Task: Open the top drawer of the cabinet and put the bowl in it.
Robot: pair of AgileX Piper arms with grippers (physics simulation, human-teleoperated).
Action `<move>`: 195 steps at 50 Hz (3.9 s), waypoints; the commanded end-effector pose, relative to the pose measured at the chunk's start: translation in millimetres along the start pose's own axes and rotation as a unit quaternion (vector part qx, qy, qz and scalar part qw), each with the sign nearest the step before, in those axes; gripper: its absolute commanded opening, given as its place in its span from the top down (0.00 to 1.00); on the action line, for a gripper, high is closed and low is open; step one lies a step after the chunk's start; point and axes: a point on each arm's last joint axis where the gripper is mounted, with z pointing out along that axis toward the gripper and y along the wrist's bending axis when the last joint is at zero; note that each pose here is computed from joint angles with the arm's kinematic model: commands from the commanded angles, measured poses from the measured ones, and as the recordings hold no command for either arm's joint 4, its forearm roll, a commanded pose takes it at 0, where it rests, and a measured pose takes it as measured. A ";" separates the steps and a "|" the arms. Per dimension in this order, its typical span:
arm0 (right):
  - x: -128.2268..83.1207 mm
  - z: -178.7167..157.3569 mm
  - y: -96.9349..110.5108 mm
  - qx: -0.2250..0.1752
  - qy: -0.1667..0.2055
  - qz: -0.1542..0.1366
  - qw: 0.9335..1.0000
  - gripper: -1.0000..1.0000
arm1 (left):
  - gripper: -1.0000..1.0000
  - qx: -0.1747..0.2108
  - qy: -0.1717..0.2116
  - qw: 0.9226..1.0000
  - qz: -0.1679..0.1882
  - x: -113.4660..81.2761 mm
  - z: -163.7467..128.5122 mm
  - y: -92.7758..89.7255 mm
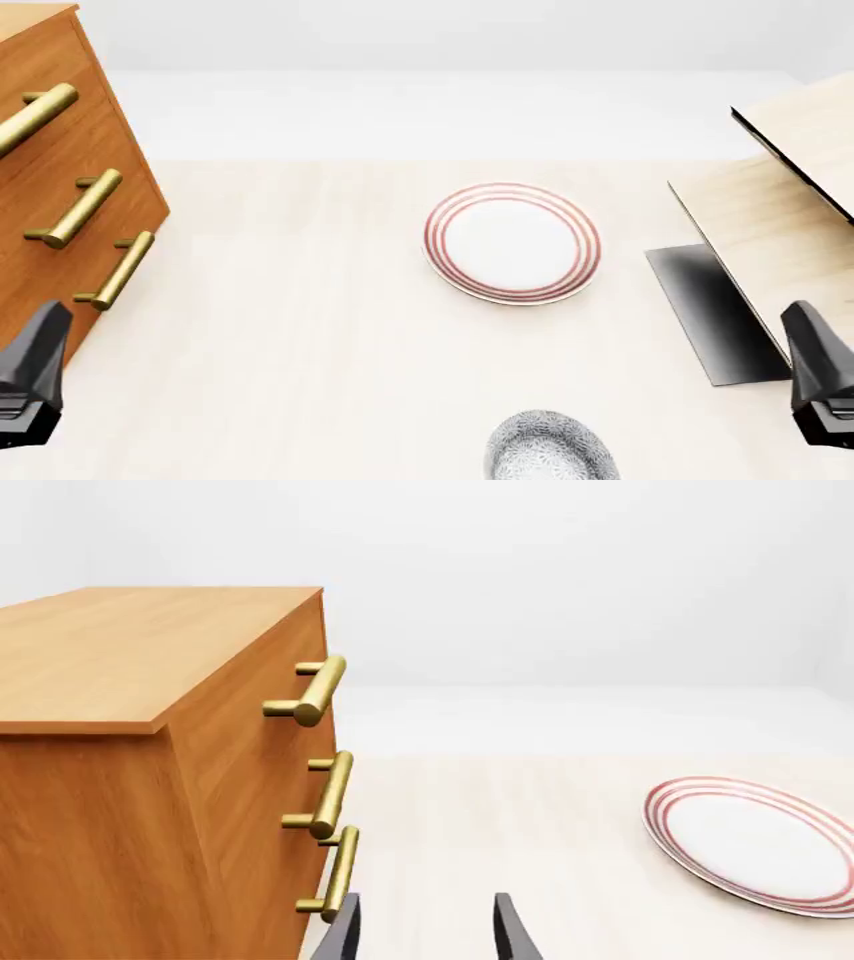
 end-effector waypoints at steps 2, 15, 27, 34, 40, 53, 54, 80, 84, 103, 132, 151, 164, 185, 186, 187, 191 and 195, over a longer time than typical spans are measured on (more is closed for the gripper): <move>-0.6 0.3 0.0 0.000 0.001 0.000 1.000 0.00 | 0.00 0.000 0.000 1.000 0.000 -0.7 0.4 0.0; -0.4 0.3 0.0 0.000 0.001 0.001 1.000 0.00 | 0.00 0.005 -0.004 1.000 0.008 -2.6 -0.1 -0.6; -0.4 0.3 0.0 0.000 0.001 0.001 1.000 0.00 | 0.00 0.007 0.048 0.987 0.154 -24.9 32.5 0.1; -0.4 0.3 0.0 0.000 0.001 0.001 1.000 0.00 | 0.00 0.002 0.063 0.966 0.251 -40.8 38.7 2.5; -0.4 0.3 0.0 0.000 0.001 0.001 1.000 0.00 | 0.00 0.005 0.071 0.948 0.310 -53.8 42.3 3.3; -0.3 0.3 0.0 0.000 0.002 0.001 1.000 0.00 | 0.00 -0.004 0.094 0.892 0.442 -64.5 48.7 9.0; -0.4 0.3 0.0 0.000 0.001 0.001 1.000 0.00 | 0.00 -0.001 0.095 0.889 0.448 -63.1 51.0 8.9; -0.4 0.3 0.0 0.000 0.001 0.001 1.000 0.00 | 0.00 -0.025 0.088 0.795 0.599 -68.2 74.4 18.4; -0.4 0.3 0.0 0.000 0.001 0.001 1.000 0.00 | 0.00 -0.032 0.090 0.775 0.625 -60.7 80.7 21.4; -0.4 0.3 0.0 0.000 0.001 0.001 1.000 0.00 | 0.00 -0.035 0.080 0.759 0.645 -64.2 116.8 26.4; -0.4 0.3 0.0 0.000 0.001 0.001 1.000 0.00 | 0.00 -0.023 0.097 0.763 0.638 -48.7 179.9 37.0; -0.4 0.3 0.0 0.000 0.001 0.001 1.000 0.00 | 0.00 -0.068 0.132 0.759 0.634 -33.6 175.2 64.2; -0.4 0.3 0.0 0.000 0.001 0.001 1.000 0.00 | 0.00 -0.084 0.140 0.758 0.632 -33.3 173.9 72.5; -0.4 0.3 0.1 0.000 0.001 0.001 1.000 0.00 | 1.00 -0.066 0.115 0.749 0.649 -40.8 161.4 54.7; -0.4 0.3 0.1 0.000 0.001 0.001 1.000 0.00 | 1.00 -0.063 0.112 0.750 0.649 -42.0 160.7 52.7; -0.4 0.3 0.1 0.000 0.001 0.001 1.000 0.00 | 1.00 -0.060 0.111 0.749 0.651 -42.2 159.4 50.9; -0.4 0.3 0.0 0.000 0.001 0.001 1.000 0.00 | 1.00 -0.057 0.109 0.748 0.652 -43.7 157.8 48.8; -0.4 0.3 0.0 0.000 0.001 0.001 1.000 0.00 | 1.00 -0.053 0.103 0.746 0.655 -45.9 154.4 45.1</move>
